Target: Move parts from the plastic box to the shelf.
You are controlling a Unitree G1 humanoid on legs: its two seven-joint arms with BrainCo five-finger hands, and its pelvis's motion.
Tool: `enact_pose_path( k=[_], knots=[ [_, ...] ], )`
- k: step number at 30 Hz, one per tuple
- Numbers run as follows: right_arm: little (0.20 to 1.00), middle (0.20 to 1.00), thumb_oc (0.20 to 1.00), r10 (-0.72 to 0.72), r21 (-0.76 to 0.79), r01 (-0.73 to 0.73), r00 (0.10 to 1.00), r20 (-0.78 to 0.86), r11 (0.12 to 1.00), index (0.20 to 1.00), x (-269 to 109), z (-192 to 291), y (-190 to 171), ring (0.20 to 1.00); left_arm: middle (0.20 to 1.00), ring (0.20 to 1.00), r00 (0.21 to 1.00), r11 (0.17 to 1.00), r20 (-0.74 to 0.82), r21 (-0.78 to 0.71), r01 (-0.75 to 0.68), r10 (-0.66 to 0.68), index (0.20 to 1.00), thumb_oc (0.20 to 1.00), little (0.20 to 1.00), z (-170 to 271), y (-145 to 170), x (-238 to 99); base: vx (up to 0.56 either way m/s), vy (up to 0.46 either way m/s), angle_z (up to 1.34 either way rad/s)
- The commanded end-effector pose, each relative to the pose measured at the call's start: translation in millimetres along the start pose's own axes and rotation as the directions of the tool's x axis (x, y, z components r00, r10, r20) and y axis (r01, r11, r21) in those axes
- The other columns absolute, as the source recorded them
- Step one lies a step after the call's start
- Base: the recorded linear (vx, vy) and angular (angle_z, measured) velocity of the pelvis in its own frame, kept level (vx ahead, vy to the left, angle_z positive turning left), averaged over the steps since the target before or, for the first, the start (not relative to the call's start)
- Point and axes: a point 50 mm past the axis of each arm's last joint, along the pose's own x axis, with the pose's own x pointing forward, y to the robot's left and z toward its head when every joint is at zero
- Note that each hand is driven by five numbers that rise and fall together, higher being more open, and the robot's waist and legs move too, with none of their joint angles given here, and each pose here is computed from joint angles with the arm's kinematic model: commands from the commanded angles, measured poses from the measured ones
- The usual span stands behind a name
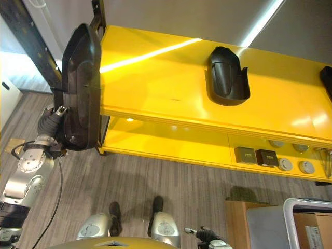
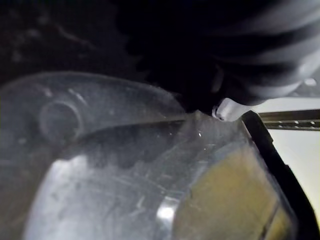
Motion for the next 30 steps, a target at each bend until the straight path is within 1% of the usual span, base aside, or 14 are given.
enact_pose_path(
  k=[1, 6, 14, 21, 27, 30],
  knots=[
    [1.000, 1.000, 1.000, -0.055, -0.056, 0.049, 0.993, -0.108, 0.997, 1.000, -5.4, -33.3, -14.6, 1.000, 0.200, 0.200, 0.970, 0.996, 0.231, -0.024, 0.087, -0.079, 0.200, 0.200, 0.200, 46.8, -16.7, 13.5, 0.05, -0.062, -0.12],
    [1.000, 1.000, 1.000, -0.056, -0.073, 0.048, 0.991, -0.119, 0.996, 1.000, -5.0, -36.1, -16.7, 1.000, 0.200, 0.200, 0.970, 0.995, 0.231, -0.037, 0.089, -0.078, 0.200, 0.200, 0.200, 50.5, -18.1, 16.6, 0.05, -0.028, -0.14],
    [1.000, 1.000, 1.000, -0.048, -0.081, 0.037, 0.989, -0.139, 0.996, 1.000, -6.0, -43.3, -14.0, 1.000, 0.200, 0.200, 0.976, 0.994, 0.197, -0.042, 0.100, -0.090, 0.200, 0.200, 0.200, 39.6, -18.4, 13.1, 0.02, -0.006, -0.04],
    [1.000, 1.000, 1.000, -0.050, -0.077, 0.039, 0.988, -0.147, 0.996, 1.000, -6.2, -44.8, -16.1, 1.000, 0.200, 0.200, 0.982, 0.996, 0.177, -0.042, 0.073, -0.064, 0.200, 0.200, 0.200, 36.0, -15.0, 13.1, 0.00, 0.000, -0.02],
    [1.000, 1.000, 1.000, -0.032, -0.077, 0.018, 0.983, -0.182, 0.997, 1.000, -8.0, -53.6, -14.7, 1.000, 0.200, 0.200, 0.990, 1.000, 0.138, 0.000, -0.003, 0.002, 0.200, 0.200, 0.200, 33.0, -5.0, 14.7, 0.04, -0.012, -0.01],
    [1.000, 1.000, 1.000, -0.017, -0.095, -0.002, 0.980, -0.199, 0.995, 1.000, -9.2, -58.5, -12.7, 1.000, 0.200, 0.200, 0.993, 0.995, 0.082, 0.039, -0.092, 0.089, 0.200, 0.200, 0.200, 28.3, 3.2, 23.8, 0.03, -0.013, -0.01]
  ],
)
